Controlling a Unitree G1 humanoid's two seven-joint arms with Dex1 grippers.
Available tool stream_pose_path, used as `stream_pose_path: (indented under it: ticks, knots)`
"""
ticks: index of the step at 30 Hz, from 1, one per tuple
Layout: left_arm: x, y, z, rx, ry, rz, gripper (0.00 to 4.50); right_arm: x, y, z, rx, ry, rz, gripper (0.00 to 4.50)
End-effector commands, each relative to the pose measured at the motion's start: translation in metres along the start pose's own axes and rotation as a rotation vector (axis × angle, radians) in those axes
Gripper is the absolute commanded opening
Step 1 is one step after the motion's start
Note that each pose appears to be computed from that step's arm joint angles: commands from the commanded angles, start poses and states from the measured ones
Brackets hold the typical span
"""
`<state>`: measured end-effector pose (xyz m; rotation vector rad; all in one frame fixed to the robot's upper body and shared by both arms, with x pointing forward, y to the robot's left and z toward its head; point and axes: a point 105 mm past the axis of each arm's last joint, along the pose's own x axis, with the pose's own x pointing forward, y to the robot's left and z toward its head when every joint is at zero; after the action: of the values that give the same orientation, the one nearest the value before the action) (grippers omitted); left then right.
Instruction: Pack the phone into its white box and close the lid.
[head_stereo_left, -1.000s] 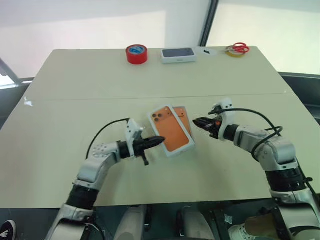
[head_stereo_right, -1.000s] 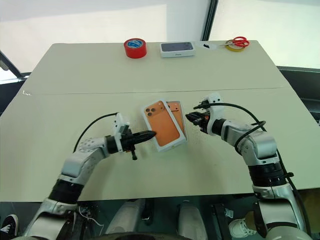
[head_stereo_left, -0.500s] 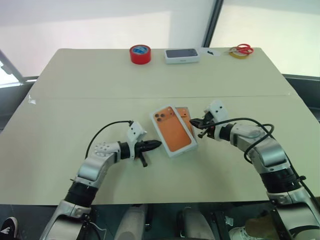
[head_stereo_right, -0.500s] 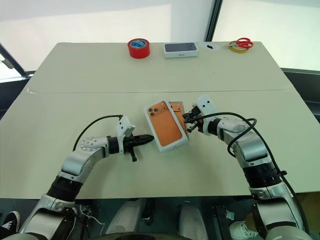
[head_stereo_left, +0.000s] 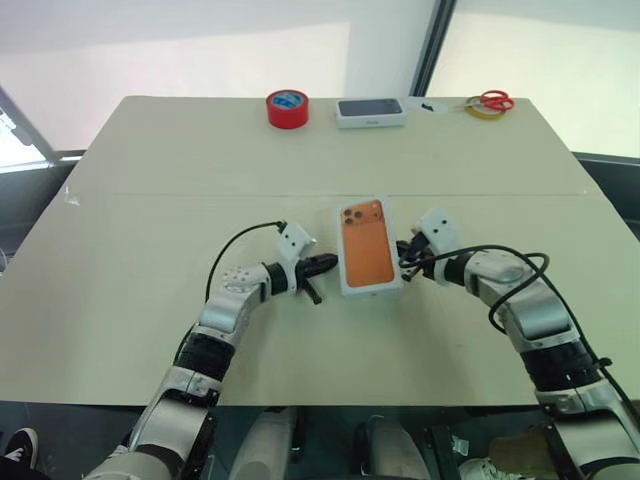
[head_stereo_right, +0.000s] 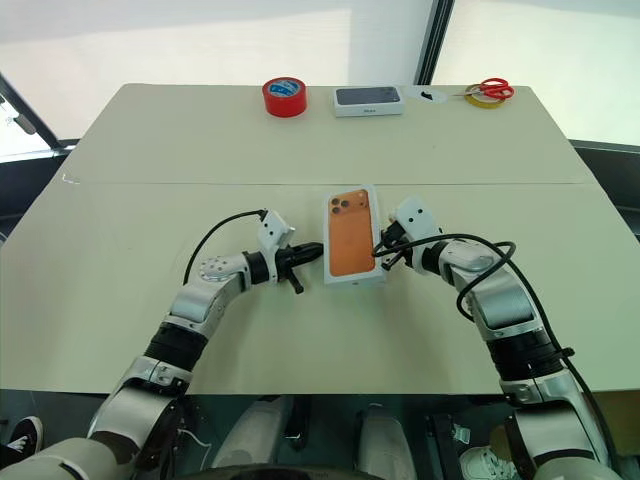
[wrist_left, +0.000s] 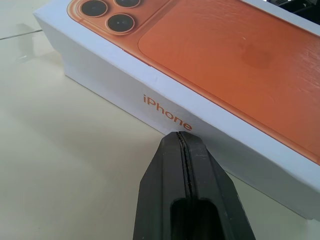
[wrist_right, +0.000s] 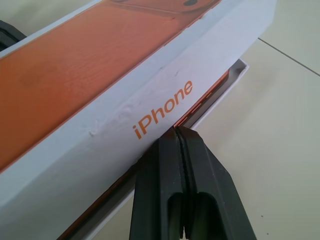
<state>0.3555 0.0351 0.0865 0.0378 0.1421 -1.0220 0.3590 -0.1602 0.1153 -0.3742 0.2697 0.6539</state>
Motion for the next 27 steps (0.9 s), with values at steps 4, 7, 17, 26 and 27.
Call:
stream_pose_path:
  ticks: [4, 7, 17, 26, 27]
  knots:
    - [0.006, -0.009, 0.011, 0.017, -0.034, -0.042, 0.0, 0.003, -0.01, 0.005, -0.04, -0.013, -0.047, 0.04]
    - [0.004, -0.01, 0.01, 0.018, -0.034, -0.041, 0.0, 0.002, -0.017, -0.001, -0.057, 0.01, -0.08, 0.04]
    - [-0.002, -0.013, 0.016, 0.013, -0.067, -0.034, 0.0, -0.008, -0.057, 0.005, -0.151, 0.016, -0.234, 0.04]
    - [-0.008, -0.009, 0.063, 0.0, -0.225, -0.008, 0.0, -0.01, -0.042, 0.047, -0.028, -0.218, -0.148, 0.04]
    - [-0.007, -0.01, 0.068, 0.004, -0.234, -0.014, 0.0, -0.008, -0.038, 0.047, -0.045, -0.212, -0.128, 0.04]
